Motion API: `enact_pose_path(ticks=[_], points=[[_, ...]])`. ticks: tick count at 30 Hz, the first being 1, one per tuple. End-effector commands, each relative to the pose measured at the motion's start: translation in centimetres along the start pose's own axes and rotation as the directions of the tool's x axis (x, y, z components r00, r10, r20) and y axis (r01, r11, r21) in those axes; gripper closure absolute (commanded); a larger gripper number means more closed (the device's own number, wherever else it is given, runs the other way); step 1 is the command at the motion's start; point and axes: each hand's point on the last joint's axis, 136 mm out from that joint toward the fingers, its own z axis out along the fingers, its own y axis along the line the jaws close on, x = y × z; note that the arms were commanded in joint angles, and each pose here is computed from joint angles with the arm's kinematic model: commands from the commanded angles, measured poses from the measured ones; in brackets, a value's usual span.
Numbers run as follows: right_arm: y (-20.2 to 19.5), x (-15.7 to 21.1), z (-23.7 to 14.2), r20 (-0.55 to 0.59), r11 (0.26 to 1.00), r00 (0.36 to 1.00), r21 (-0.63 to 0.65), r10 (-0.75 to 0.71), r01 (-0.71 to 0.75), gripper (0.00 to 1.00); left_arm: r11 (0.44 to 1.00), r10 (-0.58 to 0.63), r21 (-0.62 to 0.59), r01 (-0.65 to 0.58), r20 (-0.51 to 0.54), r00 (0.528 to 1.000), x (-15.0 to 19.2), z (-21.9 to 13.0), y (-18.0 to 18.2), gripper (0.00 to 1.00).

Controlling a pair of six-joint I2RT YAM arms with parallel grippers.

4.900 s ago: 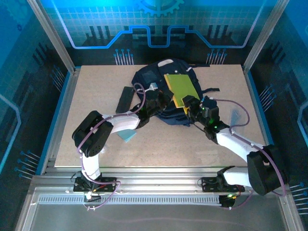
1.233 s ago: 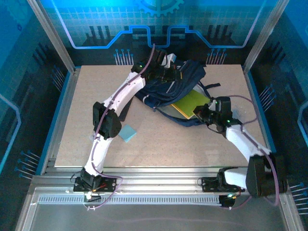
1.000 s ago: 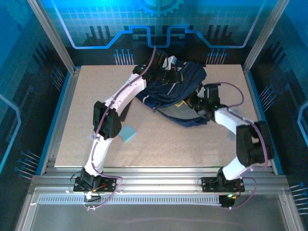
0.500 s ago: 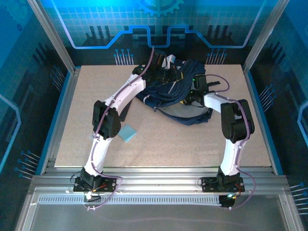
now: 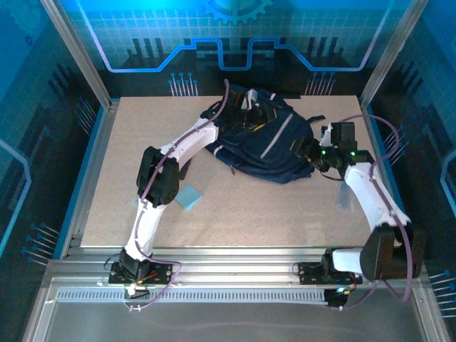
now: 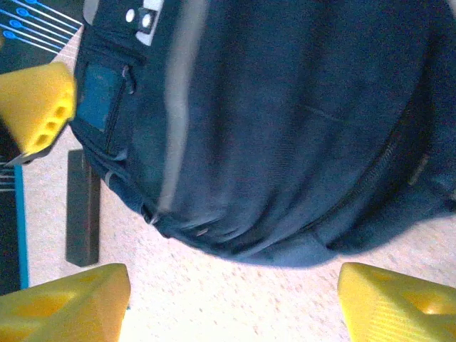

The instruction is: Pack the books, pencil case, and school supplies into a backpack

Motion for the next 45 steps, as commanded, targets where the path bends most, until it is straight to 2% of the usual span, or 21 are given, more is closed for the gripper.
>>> enact_pose_path(ticks=[1,2,4,12,17,23,28,29,30,33,35,39,40,45], points=[[-1.9,2.7,-1.7,-0.028,0.996,0.999,0.085,-0.029,0.031,0.21,1.000,0.001,0.004,-0.002,0.155,0.988,-1.9,-3.9,-0.8,0.28],[-1.4,2.9,-1.9,-0.018,0.997,0.999,0.069,-0.030,0.031,0.21,1.000,-0.020,-0.004,0.022,0.189,0.982,-1.9,-4.8,0.4,0.24],[-0.7,3.3,-1.9,-0.002,0.998,1.000,0.052,-0.025,0.025,0.20,0.996,-0.076,-0.019,0.083,0.238,0.968,-1.7,-6.3,3.0,0.23],[3.1,5.7,0.6,0.012,0.998,0.998,0.012,-0.061,0.061,0.20,0.947,-0.249,-0.116,0.298,0.321,0.914,1.3,-10.0,13.0,0.23],[4.7,6.7,1.8,0.002,0.996,0.996,0.013,-0.087,0.087,0.20,0.882,-0.357,-0.181,0.435,0.347,0.867,3.9,-10.2,18.1,0.23],[4.9,7.2,2.8,-0.007,0.996,0.996,0.027,-0.085,0.085,0.19,0.820,-0.441,-0.212,0.532,0.361,0.822,5.6,-8.2,21.3,0.26],[5.7,8.1,3.2,-0.024,0.994,0.993,0.004,-0.112,0.112,0.20,0.815,-0.443,-0.218,0.536,0.362,0.820,4.8,-5.8,21.8,0.35],[5.8,8.5,3.4,-0.031,0.993,0.992,0.001,-0.122,0.122,0.20,0.816,-0.433,-0.227,0.531,0.368,0.823,4.6,-5.5,22.0,0.40],[6.0,8.8,3.5,-0.037,0.991,0.990,-0.007,-0.134,0.134,0.20,0.817,-0.430,-0.230,0.529,0.369,0.824,4.6,-5.2,22.1,0.47],[7.1,9.8,4.3,-0.049,0.980,0.979,-0.047,-0.197,0.195,0.21,0.818,-0.437,-0.214,0.533,0.371,0.820,4.8,-4.8,22.3,0.84],[7.2,11.1,5.4,-0.074,0.965,0.963,-0.060,-0.257,0.253,0.23,0.820,-0.445,-0.199,0.537,0.369,0.816,5.0,-4.9,21.9,0.99],[8.5,13.3,7.7,-0.123,0.927,0.921,-0.115,-0.370,0.357,0.27,0.841,-0.440,-0.152,0.519,0.364,0.821,4.8,-5.7,19.2,1.00],[9.9,13.3,8.1,-0.120,0.913,0.909,-0.136,-0.400,0.384,0.29,0.848,-0.439,-0.139,0.512,0.361,0.823,4.8,-6.0,18.1,1.00],[11.6,14.8,11.0,-0.170,0.868,0.852,-0.120,-0.496,0.481,0.36,0.872,-0.429,-0.075,0.484,0.357,0.830,4.5,-7.1,13.4,1.00]])
